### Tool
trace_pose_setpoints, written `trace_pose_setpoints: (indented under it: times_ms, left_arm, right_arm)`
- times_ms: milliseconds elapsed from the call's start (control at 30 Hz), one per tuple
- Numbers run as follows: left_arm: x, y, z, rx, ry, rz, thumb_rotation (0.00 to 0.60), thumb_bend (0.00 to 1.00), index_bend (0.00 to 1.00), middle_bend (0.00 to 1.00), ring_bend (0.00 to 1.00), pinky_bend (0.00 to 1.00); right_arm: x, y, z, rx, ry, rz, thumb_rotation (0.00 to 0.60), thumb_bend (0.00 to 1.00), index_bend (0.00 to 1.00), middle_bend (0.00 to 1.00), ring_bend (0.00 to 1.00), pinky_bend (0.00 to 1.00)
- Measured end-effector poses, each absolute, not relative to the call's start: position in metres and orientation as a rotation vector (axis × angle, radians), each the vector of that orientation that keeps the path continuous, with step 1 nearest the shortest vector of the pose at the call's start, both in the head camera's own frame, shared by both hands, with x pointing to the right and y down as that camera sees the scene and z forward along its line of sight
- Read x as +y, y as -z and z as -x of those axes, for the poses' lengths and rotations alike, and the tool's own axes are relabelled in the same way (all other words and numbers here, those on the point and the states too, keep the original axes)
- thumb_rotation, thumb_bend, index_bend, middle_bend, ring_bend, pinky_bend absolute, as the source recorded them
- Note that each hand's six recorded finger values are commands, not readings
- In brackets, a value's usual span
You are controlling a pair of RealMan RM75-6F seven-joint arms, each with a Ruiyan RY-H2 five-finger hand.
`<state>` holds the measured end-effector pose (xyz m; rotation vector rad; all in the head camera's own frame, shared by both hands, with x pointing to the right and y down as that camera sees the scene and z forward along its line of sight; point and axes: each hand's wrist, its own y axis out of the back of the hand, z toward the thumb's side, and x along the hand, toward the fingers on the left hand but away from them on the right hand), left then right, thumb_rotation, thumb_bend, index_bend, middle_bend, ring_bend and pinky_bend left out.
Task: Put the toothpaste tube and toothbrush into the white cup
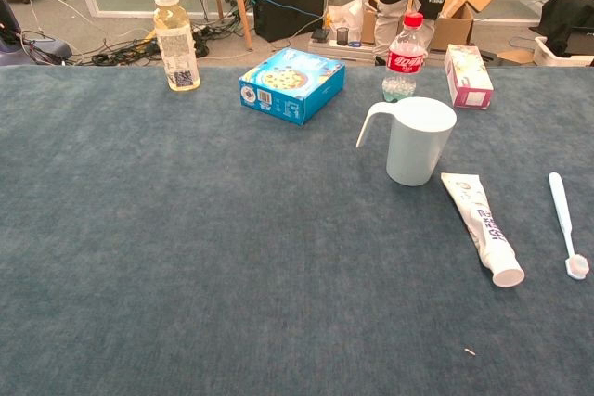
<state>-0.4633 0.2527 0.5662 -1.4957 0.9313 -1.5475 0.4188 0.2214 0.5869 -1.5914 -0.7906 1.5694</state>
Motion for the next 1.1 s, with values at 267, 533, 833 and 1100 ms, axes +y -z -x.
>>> trace_pose_setpoints:
  times_ms: [267,533,833,1100]
  left_arm:
    - [0.253,-0.566,0.462,0.929,1.541,1.500,0.600,0.00,0.67,0.41,0.46,0.29]
    - [0.253,-0.567,0.462,0.928,1.544,1.503,0.600,0.00,0.67,0.41,0.46,0.29]
    - [0.252,-0.567,0.464,0.934,1.554,1.497,0.600,0.00,0.67,0.40,0.46,0.29]
    - [0.252,-0.563,0.463,0.942,1.545,1.493,0.600,0.00,0.67,0.40,0.46,0.29]
  right_arm:
    - [0.222,-0.586,-0.418,-0.793,-1.567,1.592,0.600,0.08,0.24,0.28,0.32,0.48]
    - [0.222,-0.586,-0.419,-0.794,-1.571,1.591,0.600,0.08,0.24,0.28,0.32,0.48]
    - [0.218,-0.588,-0.416,-0.783,-1.559,1.593,0.600,0.08,0.24,0.28,0.32,0.48]
    - [0.195,-0.587,-0.396,-0.622,-1.464,1.569,0.600,0.08,0.24,0.39,0.44,0.62]
